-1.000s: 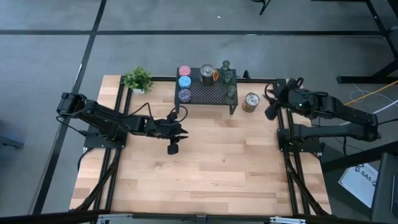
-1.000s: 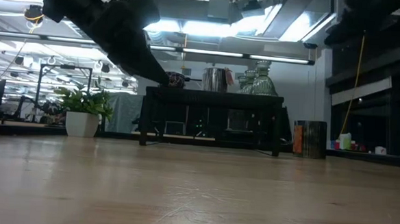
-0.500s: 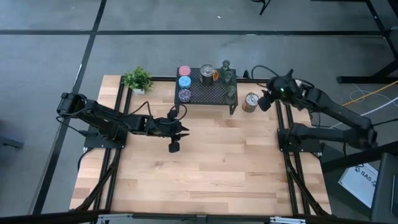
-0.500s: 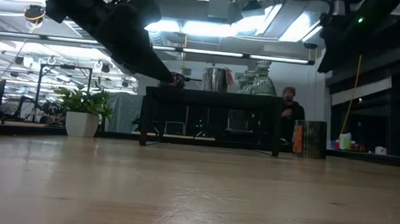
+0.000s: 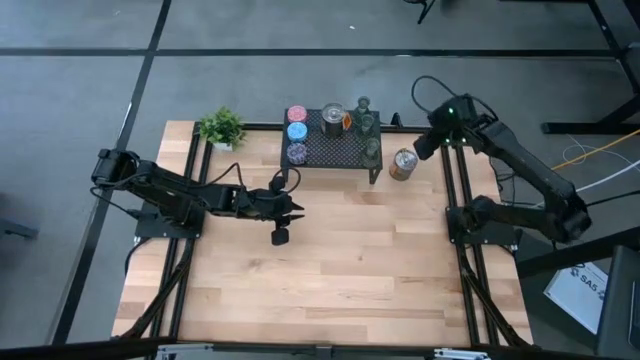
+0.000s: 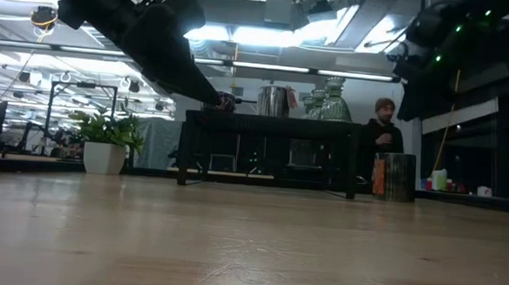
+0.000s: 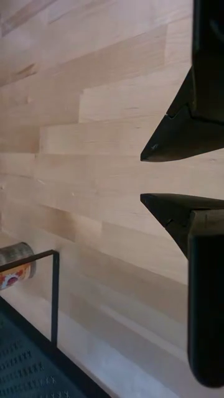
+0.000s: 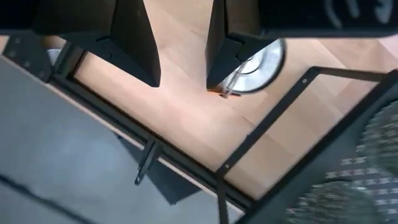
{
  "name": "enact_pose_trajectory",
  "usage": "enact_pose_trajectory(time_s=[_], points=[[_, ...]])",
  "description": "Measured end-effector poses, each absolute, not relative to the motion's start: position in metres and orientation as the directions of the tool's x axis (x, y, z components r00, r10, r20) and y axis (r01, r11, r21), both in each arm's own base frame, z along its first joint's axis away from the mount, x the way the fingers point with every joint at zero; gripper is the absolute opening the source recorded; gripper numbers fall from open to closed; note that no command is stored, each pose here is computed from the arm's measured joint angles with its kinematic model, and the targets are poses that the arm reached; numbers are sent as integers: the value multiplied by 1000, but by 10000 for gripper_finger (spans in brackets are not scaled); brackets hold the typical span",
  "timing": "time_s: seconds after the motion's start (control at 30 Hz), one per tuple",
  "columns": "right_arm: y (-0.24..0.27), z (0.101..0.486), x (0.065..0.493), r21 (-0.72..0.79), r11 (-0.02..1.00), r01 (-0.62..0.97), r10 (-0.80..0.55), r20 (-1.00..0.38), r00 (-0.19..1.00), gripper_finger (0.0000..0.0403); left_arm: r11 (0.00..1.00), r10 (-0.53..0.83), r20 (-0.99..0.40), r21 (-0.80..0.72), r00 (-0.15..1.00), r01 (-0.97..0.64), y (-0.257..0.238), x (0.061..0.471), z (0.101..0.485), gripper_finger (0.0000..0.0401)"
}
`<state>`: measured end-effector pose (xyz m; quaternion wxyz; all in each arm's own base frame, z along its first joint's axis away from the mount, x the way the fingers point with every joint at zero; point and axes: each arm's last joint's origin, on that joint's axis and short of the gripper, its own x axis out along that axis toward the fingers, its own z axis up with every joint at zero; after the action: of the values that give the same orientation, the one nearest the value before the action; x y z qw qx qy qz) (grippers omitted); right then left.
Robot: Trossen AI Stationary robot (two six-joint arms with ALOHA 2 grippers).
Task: Pick & Place candle stick holders
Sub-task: Put the silver scented candle on the shelf aligned with the other silver scented candle
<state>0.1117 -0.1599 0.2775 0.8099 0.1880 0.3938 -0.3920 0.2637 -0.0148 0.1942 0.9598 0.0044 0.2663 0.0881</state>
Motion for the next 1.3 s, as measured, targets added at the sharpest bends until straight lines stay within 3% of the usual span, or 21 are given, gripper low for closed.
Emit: enact_pose_trajectory(time_s=[0.6,1.3], points=[[-228,210,130,84,613,785,-329,-877,350,132,984,170,-512,49,842,-170,-15,264,194,86],[-200,180,154,158,708,688,-85,-948,306,132,984,170,-512,48,842,-170,-15,264,194,86]])
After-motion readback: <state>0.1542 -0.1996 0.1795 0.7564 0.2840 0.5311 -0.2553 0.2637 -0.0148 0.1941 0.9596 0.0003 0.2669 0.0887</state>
